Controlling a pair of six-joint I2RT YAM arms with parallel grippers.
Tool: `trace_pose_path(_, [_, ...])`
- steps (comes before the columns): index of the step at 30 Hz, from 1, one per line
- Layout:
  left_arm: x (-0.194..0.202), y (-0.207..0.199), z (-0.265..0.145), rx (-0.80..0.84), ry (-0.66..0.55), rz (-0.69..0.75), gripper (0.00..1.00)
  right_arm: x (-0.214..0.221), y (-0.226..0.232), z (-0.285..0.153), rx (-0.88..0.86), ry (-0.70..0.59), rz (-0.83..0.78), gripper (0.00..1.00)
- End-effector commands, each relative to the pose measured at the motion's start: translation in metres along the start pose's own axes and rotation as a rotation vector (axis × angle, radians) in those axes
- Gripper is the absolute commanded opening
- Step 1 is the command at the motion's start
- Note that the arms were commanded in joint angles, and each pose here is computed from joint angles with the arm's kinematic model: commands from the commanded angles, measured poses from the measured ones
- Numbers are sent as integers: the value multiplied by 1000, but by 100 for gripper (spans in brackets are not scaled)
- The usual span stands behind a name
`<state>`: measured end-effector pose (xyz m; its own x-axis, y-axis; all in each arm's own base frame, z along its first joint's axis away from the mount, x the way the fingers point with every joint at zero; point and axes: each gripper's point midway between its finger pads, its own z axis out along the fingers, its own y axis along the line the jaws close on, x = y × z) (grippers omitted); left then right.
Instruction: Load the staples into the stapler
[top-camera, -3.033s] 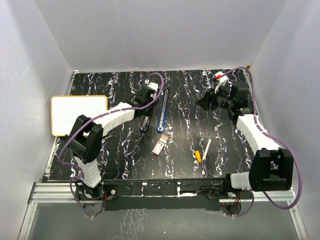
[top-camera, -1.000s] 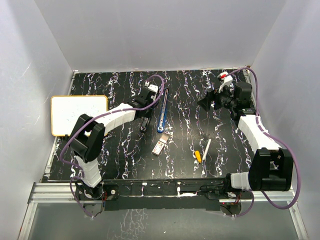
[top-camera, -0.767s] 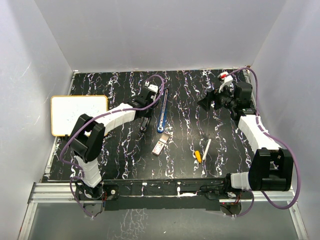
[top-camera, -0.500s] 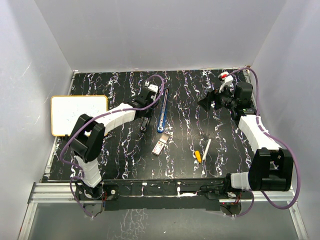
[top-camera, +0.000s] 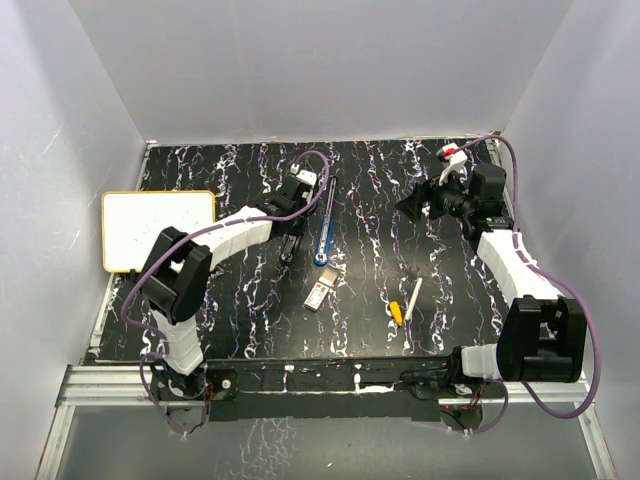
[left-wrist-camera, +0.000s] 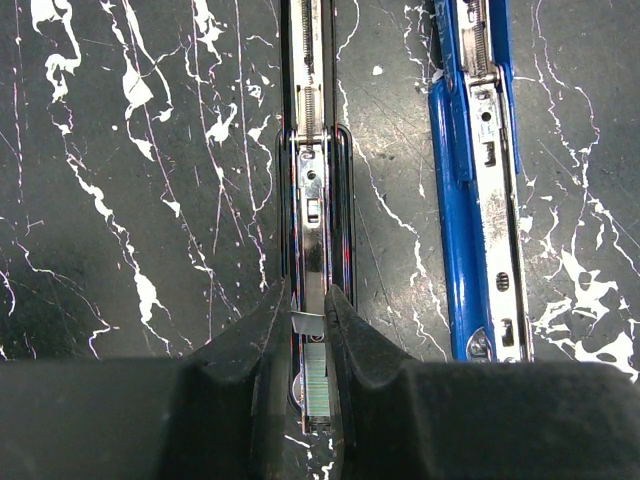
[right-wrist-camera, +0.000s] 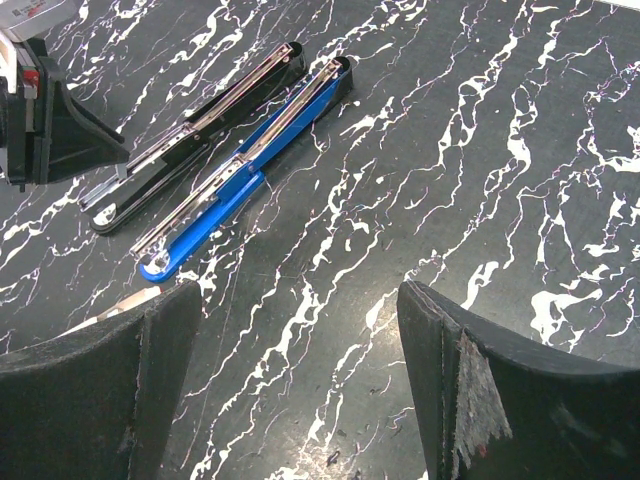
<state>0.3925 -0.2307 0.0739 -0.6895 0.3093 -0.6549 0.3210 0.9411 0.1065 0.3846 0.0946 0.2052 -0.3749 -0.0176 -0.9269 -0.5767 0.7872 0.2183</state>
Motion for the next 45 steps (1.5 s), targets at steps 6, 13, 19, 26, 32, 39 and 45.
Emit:
trace_pose_path(6, [0,-6,-2,10,-7,14,0,-15,0,-3,-7,-59,-34,82])
trace_pose_path(13, [-7,-5,-5,-9,-32,39,0,-15,0,-2,-7,-59,-33,82])
trace_pose_path(19, [-20,4,-9,-80,-59,61,0,-14,1,-2,-12,-59,-30,82])
trace_pose_path(26, [-19,-3,-13,-46,-56,18,0,-14,-1,-3,-9,-61,-30,82])
trace_pose_path(32, [-18,-5,-14,-37,-51,2,0,-14,-2,-3,-5,-61,-25,82])
trace_pose_path(39, [-17,-9,-15,-20,-41,-17,0,-13,-3,-4,-3,-62,-24,82])
trace_pose_path(45, [-12,-9,-12,-27,-29,-23,0,-13,-3,-4,-5,-61,-23,82])
